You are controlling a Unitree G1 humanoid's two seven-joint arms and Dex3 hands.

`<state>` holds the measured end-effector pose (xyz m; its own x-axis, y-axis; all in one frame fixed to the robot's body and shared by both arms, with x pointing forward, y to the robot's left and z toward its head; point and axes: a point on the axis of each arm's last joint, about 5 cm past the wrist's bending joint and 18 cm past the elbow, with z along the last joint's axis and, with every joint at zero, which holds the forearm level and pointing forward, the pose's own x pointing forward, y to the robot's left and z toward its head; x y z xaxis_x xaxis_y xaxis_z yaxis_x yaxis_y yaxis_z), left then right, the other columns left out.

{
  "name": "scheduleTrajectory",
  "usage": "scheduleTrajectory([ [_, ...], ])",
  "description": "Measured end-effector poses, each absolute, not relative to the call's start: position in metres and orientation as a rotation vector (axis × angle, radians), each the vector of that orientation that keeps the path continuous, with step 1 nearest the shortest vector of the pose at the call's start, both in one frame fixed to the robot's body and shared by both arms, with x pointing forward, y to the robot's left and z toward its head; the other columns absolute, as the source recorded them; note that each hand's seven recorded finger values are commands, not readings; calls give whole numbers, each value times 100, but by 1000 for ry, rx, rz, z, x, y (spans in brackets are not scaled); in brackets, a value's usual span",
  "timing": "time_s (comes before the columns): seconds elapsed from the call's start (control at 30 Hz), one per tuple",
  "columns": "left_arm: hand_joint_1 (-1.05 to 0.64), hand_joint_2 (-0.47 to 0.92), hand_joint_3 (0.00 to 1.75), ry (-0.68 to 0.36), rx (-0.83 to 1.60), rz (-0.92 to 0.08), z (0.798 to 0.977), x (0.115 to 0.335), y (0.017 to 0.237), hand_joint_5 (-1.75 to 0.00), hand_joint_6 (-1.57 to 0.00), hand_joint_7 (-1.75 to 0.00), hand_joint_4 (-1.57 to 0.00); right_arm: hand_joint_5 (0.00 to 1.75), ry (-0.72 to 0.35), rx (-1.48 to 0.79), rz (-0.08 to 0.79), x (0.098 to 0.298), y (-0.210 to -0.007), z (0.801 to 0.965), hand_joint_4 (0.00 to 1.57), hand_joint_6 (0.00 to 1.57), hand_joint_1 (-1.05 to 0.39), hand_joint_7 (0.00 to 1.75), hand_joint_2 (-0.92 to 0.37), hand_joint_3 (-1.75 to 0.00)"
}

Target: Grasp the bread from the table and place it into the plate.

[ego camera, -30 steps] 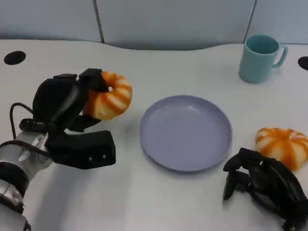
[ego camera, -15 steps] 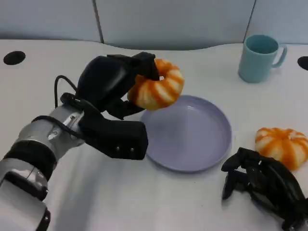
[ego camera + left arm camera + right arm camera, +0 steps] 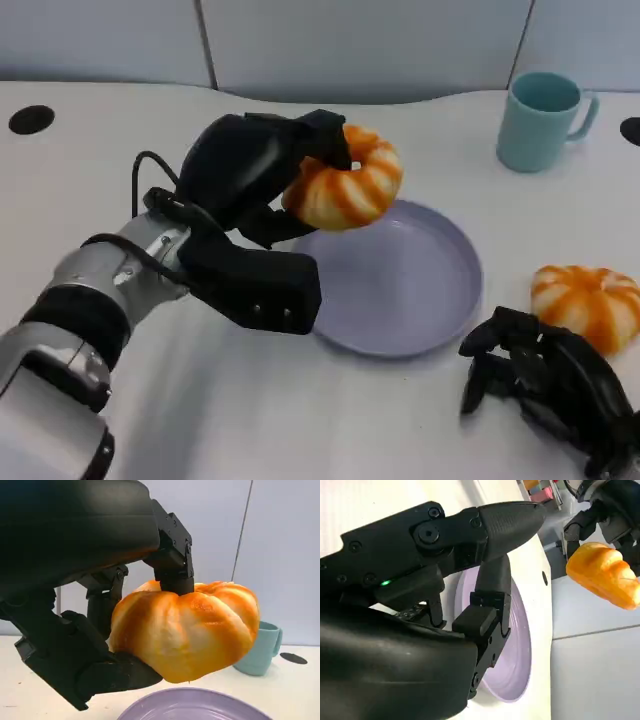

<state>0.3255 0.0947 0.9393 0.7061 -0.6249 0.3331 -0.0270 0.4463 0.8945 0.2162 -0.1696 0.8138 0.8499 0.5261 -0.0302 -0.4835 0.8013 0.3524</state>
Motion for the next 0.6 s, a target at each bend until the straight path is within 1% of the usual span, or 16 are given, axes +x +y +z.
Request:
scheduleTrajectory([
  [0.03, -23, 57, 103, -718, 1058, -412, 939, 326, 95, -175, -73, -175, -93, 155, 129, 343, 543, 216, -170, 814, 68, 72, -51, 112, -92, -22],
  [0.07, -23, 53, 115, -718, 1058, -412, 939, 326, 95, -175, -76, -175, -94, 155, 129, 343, 543, 216, -170, 814, 68, 72, -49, 112, -92, -22],
  [0.1, -24, 52, 120, -702, 1062, -436, 940, 326, 93, -175, -77, -175, -95, 155, 129, 345, 543, 216, -170, 814, 68, 71, -49, 112, -92, -22],
  [0.17, -24, 50, 124, -629, 1098, -550, 941, 327, 88, -175, -78, -175, -95, 155, 131, 356, 547, 216, -170, 813, 67, 71, -48, 112, -92, -22],
  [0.23, -24, 49, 126, -584, 1105, -631, 937, 324, 81, -175, -78, -175, -95, 155, 130, 367, 554, 216, -169, 813, 67, 71, -48, 112, -92, -22],
  [0.27, -24, 49, 126, -578, 1104, -652, 937, 324, 78, -175, -78, -175, -95, 155, 130, 370, 556, 216, -169, 813, 67, 71, -48, 112, -92, -22],
  [0.6, -24, 48, 128, -569, 1092, -665, 938, 324, 76, -175, -78, -175, -95, 156, 130, 377, 560, 216, -168, 813, 67, 71, -48, 112, -92, -22],
])
